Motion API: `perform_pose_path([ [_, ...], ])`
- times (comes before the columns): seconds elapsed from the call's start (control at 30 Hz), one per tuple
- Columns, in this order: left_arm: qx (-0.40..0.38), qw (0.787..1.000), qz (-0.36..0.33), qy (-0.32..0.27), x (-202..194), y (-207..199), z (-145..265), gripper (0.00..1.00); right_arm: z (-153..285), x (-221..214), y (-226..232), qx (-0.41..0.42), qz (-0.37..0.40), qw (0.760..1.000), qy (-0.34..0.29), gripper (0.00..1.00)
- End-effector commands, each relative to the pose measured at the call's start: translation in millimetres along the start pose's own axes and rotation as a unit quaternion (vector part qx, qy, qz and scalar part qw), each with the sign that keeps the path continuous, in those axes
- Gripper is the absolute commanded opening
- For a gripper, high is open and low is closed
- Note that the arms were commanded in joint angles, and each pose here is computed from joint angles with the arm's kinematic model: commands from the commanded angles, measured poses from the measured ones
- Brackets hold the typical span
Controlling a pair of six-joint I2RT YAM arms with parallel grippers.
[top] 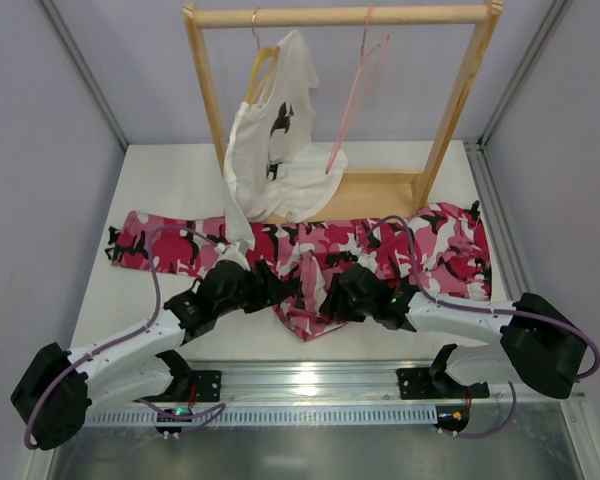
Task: Place the trousers on the hanger
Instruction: Fold the trousers
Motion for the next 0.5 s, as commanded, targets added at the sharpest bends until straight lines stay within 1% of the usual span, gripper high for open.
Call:
perform_pose_path([
  [0.0, -0.078, 0.996, -0.031, 0.005, 2, -27, -5, 0.72, 1, 12, 12, 0.029, 0.007, 0.999, -0.034, 0.55],
  [0.03, -0.092, 0.995, -0.037, 0.016, -2, -30, -5, 0.71, 3, 15, 15, 0.032, 0.008, 0.999, -0.040, 0.55],
  [0.07, -0.099, 0.994, -0.039, 0.019, -3, -32, -6, 0.65, 4, 16, 16, 0.033, 0.011, 0.998, -0.043, 0.55],
  [0.13, -0.105, 0.993, -0.048, 0.031, -11, -36, -8, 0.50, 4, 18, 16, 0.025, 0.010, 0.999, -0.046, 0.55],
  [0.17, -0.100, 0.993, -0.050, 0.035, -12, -38, -9, 0.40, 3, 18, 16, 0.022, 0.006, 0.999, -0.044, 0.55],
  [0.2, -0.063, 0.996, -0.049, 0.050, -18, -31, -11, 0.35, 3, 18, 16, 0.020, 0.004, 0.999, -0.044, 0.55],
  [0.23, -0.047, 0.996, -0.056, 0.059, -24, -28, -11, 0.31, 2, 19, 17, 0.022, 0.002, 0.999, -0.044, 0.55],
  [0.27, -0.030, 0.997, -0.059, 0.050, -26, -25, -11, 0.24, 2, 18, 17, 0.022, 0.003, 0.999, -0.042, 0.55],
  [0.33, 0.015, 0.997, -0.058, 0.053, -37, -12, -10, 0.18, -1, 17, 16, 0.020, 0.001, 0.999, -0.039, 0.55],
  [0.37, 0.026, 0.997, -0.057, 0.050, -38, -7, -11, 0.13, -1, 17, 16, 0.019, 0.001, 0.999, -0.039, 0.55],
  [0.47, 0.077, 0.993, -0.054, 0.066, -44, 9, -14, 0.06, -1, 15, 15, 0.023, -0.002, 0.999, -0.037, 0.55],
])
Point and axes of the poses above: each gripper's point midway between its finger pads, its own z axis back along the fingers, its own y axis along the line the jaws close on, x = y × z, the point moved 10 cm from there along z, back along the fingers, and after that the axes turned 10 degrees about z, right-handed, at the moved point
